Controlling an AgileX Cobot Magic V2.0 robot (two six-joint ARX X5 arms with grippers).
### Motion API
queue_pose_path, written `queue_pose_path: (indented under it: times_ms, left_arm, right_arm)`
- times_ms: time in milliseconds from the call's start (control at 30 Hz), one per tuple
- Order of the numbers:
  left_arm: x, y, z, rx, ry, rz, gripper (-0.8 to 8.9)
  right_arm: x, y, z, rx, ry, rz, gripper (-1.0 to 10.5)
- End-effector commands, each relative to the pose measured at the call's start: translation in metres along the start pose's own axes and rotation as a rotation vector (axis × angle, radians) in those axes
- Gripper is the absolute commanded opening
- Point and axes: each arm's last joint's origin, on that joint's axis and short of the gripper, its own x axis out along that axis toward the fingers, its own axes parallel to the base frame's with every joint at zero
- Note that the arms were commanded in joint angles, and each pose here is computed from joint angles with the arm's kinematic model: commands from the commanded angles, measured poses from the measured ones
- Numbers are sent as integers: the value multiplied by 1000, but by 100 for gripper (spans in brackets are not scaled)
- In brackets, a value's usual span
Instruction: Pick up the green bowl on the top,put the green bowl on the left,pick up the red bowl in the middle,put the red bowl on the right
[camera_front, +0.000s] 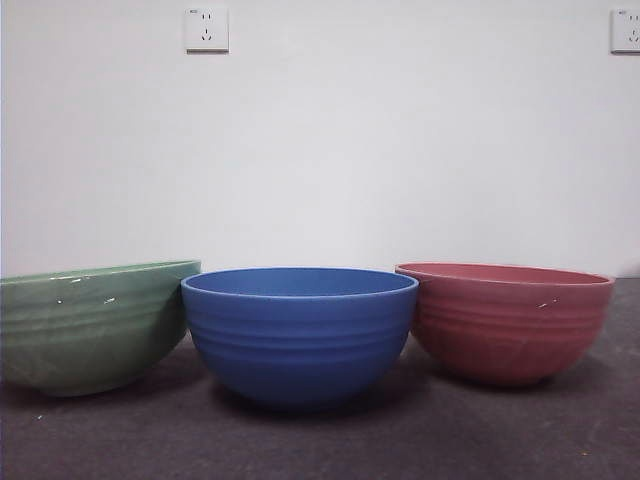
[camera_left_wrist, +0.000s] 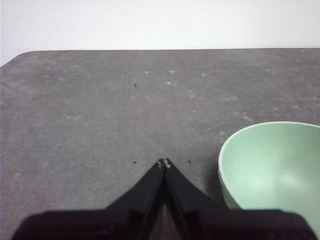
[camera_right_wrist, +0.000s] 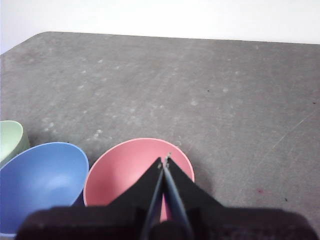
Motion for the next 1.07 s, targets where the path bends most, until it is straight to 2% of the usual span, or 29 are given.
queue_pose_path:
  times_ms: [33,100,233,333,433,633,767,1067]
  left_arm:
    - [1,0,-5,-7,10,5,-3]
    - [1,0,-5,-7,10,6,-3]
    - [1,0,-5,-7,10,5,-3]
    - [1,0,-5,-7,10,6,-3]
    - [1,0,-5,-7,10,6,-3]
    - [1,0,-5,-7,10,6,-3]
    - [1,0,-5,-7,10,6,-3]
    - [1,0,-5,-7,10,6,-3]
  right_arm:
    - [-11,-2,-7,-62,-37,-38,1]
    - [-17,-3,-15,-83,-84,-55,1]
    - [-14,-9,-43,-63,-199,-120,1]
    - [-3,-14,-67,-56,-232,-163,2]
    - [12,-18,-87,-58,-230,-125,1]
    - [35,-23,-119,-36,-209,-113,1]
    - [39,-24,-130,-13,-157,-112,1]
    - [40,-24,-130,-9,-157,-114,1]
